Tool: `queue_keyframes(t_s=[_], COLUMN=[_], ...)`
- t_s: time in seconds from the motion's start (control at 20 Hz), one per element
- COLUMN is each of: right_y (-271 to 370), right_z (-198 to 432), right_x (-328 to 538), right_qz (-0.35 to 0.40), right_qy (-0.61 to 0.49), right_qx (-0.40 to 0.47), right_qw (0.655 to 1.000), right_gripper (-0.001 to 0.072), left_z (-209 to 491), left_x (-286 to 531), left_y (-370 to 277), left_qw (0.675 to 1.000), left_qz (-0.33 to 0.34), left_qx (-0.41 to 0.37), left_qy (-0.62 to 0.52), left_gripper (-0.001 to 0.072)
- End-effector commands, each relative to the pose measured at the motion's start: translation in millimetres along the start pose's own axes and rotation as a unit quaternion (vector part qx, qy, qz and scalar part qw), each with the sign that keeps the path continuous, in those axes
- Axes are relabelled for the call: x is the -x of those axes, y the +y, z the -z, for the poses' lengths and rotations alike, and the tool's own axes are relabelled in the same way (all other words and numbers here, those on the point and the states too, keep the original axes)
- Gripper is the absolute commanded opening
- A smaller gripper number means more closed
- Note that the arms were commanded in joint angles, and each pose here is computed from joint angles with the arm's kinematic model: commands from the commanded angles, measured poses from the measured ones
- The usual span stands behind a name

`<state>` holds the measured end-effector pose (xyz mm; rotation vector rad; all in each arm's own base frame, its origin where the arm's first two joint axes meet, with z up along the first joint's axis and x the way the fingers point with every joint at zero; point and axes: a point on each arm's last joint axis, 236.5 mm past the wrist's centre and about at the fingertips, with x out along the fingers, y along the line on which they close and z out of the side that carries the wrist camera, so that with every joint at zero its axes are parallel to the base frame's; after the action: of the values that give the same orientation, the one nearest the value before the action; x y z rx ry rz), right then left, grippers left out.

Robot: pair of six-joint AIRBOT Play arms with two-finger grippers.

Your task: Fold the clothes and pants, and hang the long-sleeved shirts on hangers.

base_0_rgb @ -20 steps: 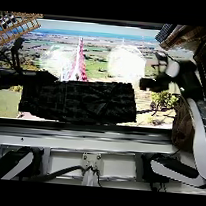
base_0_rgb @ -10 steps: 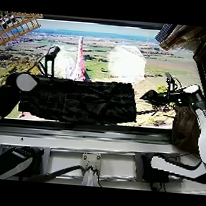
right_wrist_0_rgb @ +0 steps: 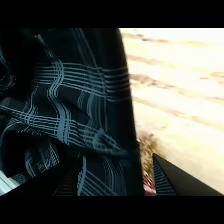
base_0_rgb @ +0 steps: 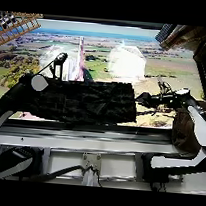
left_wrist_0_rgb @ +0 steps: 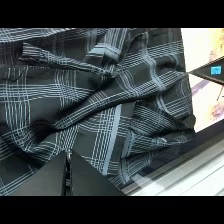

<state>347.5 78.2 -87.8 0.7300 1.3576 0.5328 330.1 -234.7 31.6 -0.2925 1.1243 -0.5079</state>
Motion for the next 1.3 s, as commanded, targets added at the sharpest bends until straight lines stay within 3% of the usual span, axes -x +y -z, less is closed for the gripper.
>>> queue_keyframes(t_s=[0.0,0.15,0.2,0.3,0.35,0.5,0.7,1.0,1.25], right_y=[7.6,26.1,29.2,28.3,26.8,26.0,24.9,16.3,50.8], right_z=[6.0,12.3,10.9,5.3,3.8,3.6,2.1,5.9,-12.2], right_x=[-25.0,-48.5,-53.5,-55.9,-54.0,-42.7,-13.7,72.1,151.1], right_qz=[0.000,-0.009,-0.004,0.007,0.010,0.002,0.004,0.114,0.168], right_qy=[0.021,0.037,0.033,0.021,0.018,0.017,0.006,-0.019,-0.069], right_qx=[0.011,0.027,0.034,0.036,0.029,0.017,-0.006,-0.029,-0.043], right_qw=[1.000,0.999,0.999,0.999,0.999,1.000,1.000,0.993,0.982], right_gripper=[0.0516,0.0473,0.0382,0.0093,0.0016,0.0017,0.0016,0.0016,0.0015], left_z=[1.3,1.7,1.6,4.0,7.5,31.8,70.4,103.6,123.7], left_x=[-3.3,-3.4,-3.4,-3.8,-5.4,-15.0,-42.1,-120.1,-147.5], left_y=[-3.4,-4.3,-4.2,-2.0,0.8,28.3,40.8,-15.0,-67.1], left_qw=[1.000,1.000,1.000,1.000,1.000,0.998,0.995,0.994,0.994], left_qz=[0.009,0.011,0.011,0.006,0.003,-0.037,-0.038,0.012,0.050], left_qx=[0.012,0.013,0.013,0.006,0.002,-0.011,0.020,0.048,0.061], left_qy=[0.004,0.005,0.005,0.009,0.013,0.043,0.090,0.100,0.077], left_gripper=[0.0025,0.0026,0.0022,0.0020,0.0018,0.0011,0.0010,0.0009,0.0010])
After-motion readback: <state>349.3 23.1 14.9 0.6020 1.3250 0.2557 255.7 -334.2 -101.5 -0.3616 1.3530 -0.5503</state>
